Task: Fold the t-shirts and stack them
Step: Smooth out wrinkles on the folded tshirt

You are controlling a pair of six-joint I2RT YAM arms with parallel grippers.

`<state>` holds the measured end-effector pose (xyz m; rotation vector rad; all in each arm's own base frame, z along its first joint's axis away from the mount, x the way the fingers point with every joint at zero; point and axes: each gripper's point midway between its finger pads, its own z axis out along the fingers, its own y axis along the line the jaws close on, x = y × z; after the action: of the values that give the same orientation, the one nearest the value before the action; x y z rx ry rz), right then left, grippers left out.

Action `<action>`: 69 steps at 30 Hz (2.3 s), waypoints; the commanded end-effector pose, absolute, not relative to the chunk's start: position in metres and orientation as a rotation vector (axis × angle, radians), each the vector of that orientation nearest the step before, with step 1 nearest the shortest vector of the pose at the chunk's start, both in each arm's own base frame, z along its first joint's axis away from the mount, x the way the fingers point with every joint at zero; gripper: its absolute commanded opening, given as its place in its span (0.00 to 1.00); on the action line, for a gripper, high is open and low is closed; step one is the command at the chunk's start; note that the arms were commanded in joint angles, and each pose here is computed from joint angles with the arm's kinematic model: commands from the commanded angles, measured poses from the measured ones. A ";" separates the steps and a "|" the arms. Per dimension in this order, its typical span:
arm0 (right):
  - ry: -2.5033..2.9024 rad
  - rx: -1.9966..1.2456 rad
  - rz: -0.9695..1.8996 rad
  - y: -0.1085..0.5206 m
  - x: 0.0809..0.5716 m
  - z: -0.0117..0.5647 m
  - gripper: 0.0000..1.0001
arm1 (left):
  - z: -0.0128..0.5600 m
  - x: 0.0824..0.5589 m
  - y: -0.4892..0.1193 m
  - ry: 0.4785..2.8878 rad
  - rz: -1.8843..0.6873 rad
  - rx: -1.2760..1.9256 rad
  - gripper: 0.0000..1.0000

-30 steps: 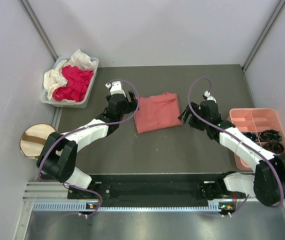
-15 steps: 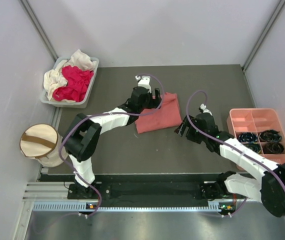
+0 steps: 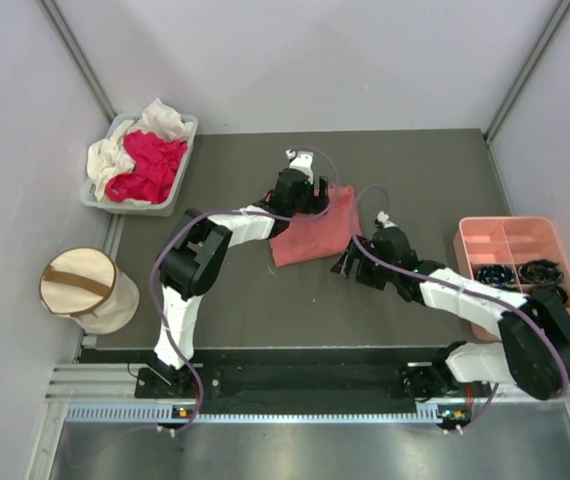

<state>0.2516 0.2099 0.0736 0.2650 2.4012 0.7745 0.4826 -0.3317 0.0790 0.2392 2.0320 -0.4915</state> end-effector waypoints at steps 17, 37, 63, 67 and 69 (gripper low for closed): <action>2.373 0.158 0.895 0.280 0.303 0.074 0.80 | 0.112 0.566 -0.296 1.900 -0.547 0.111 0.88; 2.369 0.193 0.773 0.275 0.332 0.067 0.80 | 0.024 0.523 -0.232 2.150 -0.334 -0.079 0.87; 2.399 0.285 0.685 0.231 0.406 0.049 0.81 | -0.011 0.333 -0.188 2.495 -0.142 -0.301 0.84; 2.399 0.272 0.673 0.227 0.420 0.052 0.81 | -0.015 0.295 -0.197 2.529 -0.117 -0.275 0.84; 2.385 0.267 0.658 0.223 0.421 0.057 0.81 | -0.013 0.282 -0.188 2.535 -0.079 -0.302 0.84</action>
<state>0.4127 0.2287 0.0477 0.3105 2.3967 0.6938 0.3522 -0.2134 0.0303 -0.2542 2.3126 -0.2224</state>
